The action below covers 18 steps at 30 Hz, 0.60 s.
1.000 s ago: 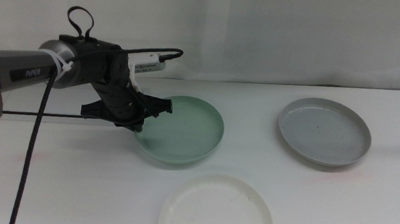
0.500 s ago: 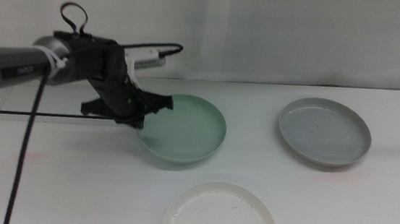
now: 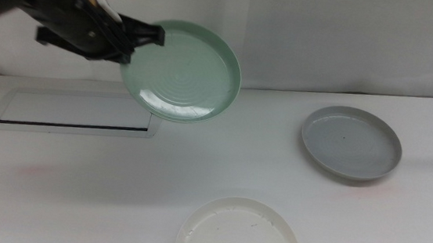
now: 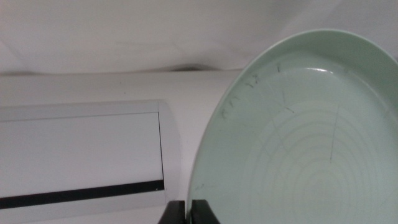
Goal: Stack the three bowls on top of each other.
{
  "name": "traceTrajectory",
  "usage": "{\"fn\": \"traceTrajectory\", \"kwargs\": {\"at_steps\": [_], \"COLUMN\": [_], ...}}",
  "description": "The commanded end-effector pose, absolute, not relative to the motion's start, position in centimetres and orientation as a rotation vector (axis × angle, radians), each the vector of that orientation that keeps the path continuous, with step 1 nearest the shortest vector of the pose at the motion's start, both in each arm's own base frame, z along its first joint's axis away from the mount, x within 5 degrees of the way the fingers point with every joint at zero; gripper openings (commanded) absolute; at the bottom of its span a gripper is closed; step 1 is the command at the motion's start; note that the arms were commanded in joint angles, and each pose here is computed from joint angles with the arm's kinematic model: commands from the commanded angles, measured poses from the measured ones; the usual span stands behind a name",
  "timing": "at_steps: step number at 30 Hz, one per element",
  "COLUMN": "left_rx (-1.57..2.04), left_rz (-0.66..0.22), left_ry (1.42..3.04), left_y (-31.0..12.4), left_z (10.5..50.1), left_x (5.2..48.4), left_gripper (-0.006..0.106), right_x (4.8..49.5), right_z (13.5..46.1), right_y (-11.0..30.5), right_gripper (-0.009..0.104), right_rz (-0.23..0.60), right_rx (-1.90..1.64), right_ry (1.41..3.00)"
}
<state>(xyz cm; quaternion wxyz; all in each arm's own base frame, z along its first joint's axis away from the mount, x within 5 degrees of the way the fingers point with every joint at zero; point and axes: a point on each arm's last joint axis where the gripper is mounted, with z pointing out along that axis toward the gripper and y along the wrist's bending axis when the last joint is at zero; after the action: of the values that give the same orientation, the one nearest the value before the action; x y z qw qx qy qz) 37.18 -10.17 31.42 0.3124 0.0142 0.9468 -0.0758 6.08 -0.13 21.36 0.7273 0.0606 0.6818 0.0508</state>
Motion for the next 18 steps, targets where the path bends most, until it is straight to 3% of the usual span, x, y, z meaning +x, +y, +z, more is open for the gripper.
{"fn": "traceTrajectory", "kwargs": {"at_steps": [1, 9, 18], "left_rx": [0.079, 0.296, 0.454], "left_rz": [-0.212, -0.274, -0.375], "left_ry": [2.498, 2.499, 2.558], "left_y": [-10.0, -12.3, -17.3], "left_z": [32.9, 32.8, 27.9], "left_x": [35.5, 28.3, 23.3], "left_gripper": [-0.003, -0.003, -0.003], "right_x": [6.2, 6.2, 6.2], "right_z": [20.2, 20.2, 20.2], "right_y": [-0.2, -0.2, -0.2], "right_gripper": [0.103, 0.103, 0.103], "right_rz": [0.101, 0.101, 0.101], "right_rx": [0.135, 0.135, 0.135], "right_ry": [1.527, 1.527, 1.527]}}
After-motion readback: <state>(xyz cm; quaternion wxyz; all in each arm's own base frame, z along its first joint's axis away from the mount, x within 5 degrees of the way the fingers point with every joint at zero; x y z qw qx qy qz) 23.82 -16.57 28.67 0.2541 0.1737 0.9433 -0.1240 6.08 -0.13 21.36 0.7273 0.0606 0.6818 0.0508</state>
